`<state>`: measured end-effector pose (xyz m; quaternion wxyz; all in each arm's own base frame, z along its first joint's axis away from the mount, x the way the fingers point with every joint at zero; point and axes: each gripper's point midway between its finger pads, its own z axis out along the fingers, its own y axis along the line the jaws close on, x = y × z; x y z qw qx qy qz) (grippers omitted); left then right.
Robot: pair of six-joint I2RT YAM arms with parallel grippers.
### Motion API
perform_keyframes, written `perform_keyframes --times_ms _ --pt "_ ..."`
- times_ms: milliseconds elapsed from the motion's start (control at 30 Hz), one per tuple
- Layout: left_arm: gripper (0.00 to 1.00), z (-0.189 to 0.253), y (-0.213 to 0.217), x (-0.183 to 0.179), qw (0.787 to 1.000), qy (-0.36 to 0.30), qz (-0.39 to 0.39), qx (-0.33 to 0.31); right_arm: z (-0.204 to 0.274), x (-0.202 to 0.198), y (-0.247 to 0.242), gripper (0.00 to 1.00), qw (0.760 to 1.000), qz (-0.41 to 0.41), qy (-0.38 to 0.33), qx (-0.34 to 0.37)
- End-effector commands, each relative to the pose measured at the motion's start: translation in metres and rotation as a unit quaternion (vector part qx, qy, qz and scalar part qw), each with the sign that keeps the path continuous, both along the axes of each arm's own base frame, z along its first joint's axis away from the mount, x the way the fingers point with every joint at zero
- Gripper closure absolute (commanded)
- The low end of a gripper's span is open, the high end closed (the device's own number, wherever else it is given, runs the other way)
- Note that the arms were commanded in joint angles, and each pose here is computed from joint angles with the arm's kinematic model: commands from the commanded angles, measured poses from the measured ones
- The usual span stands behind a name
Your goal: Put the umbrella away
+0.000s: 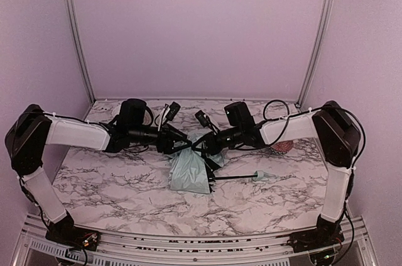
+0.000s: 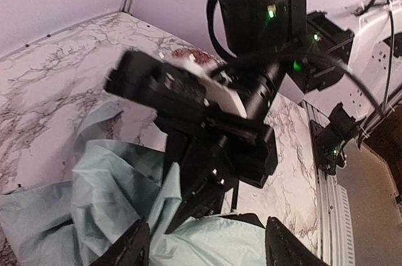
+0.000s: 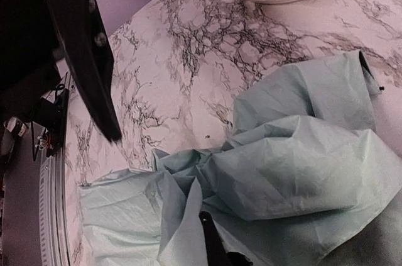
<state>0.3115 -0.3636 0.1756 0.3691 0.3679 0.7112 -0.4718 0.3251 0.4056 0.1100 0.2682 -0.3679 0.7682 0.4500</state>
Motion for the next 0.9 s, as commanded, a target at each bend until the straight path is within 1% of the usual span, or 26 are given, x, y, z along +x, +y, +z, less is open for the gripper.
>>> perform_keyframes --times_ms 0,133,233,300,400,433,467,500,533,600,667,700,767,800,867 --pt "0.34 -0.037 0.006 0.000 0.997 -0.030 0.025 0.068 0.052 0.011 0.008 1.00 0.998 -0.005 -0.034 0.057" --pt "0.35 -0.061 0.010 0.011 0.992 -0.032 0.047 0.113 0.060 0.010 0.008 1.00 0.997 -0.004 -0.038 0.065" --pt "0.39 -0.071 0.007 0.012 0.991 -0.025 0.043 0.124 0.066 0.007 0.007 1.00 0.997 0.002 -0.043 0.070" --pt "0.52 -0.073 0.003 0.010 0.991 -0.021 0.038 0.125 0.074 0.004 0.007 1.00 0.996 0.009 -0.050 0.078" --pt "0.65 -0.068 -0.003 0.003 0.994 -0.018 0.014 0.111 0.083 0.001 0.007 1.00 0.994 0.018 -0.057 0.087" --pt "0.72 -0.067 -0.005 0.002 0.994 -0.017 0.007 0.108 0.085 0.001 0.007 1.00 0.994 0.019 -0.058 0.088" --pt "0.82 -0.066 -0.014 -0.011 0.994 -0.016 -0.012 0.105 0.086 0.000 0.007 1.00 0.994 0.021 -0.057 0.088" --pt "0.91 -0.065 -0.016 -0.013 0.995 -0.014 -0.016 0.102 0.086 0.000 0.007 0.99 0.995 0.021 -0.055 0.084" --pt "0.99 -0.064 -0.016 -0.014 0.995 -0.013 -0.017 0.100 0.086 0.001 0.006 0.91 0.995 0.019 -0.054 0.076" --pt "1.00 -0.062 -0.015 -0.016 0.995 -0.014 -0.018 0.098 0.082 0.013 -0.003 0.69 0.998 -0.006 -0.052 0.046" --pt "1.00 -0.060 -0.014 -0.017 0.995 -0.014 -0.017 0.097 0.072 0.036 -0.024 0.52 0.997 -0.064 -0.042 0.009" --pt "1.00 -0.060 -0.013 -0.018 0.995 -0.014 -0.017 0.097 0.064 0.050 -0.038 0.47 0.995 -0.100 -0.029 -0.006" --pt "1.00 -0.057 -0.012 -0.019 0.995 -0.014 -0.016 0.095 0.040 0.072 -0.070 0.39 0.985 -0.170 0.014 -0.030" --pt "1.00 -0.055 -0.012 -0.019 0.995 -0.013 -0.016 0.093 0.030 0.076 -0.077 0.38 0.981 -0.186 0.032 -0.037" --pt "1.00 -0.051 -0.013 -0.020 0.996 -0.015 -0.017 0.089 0.011 0.077 -0.080 0.37 0.979 -0.189 0.048 -0.051"
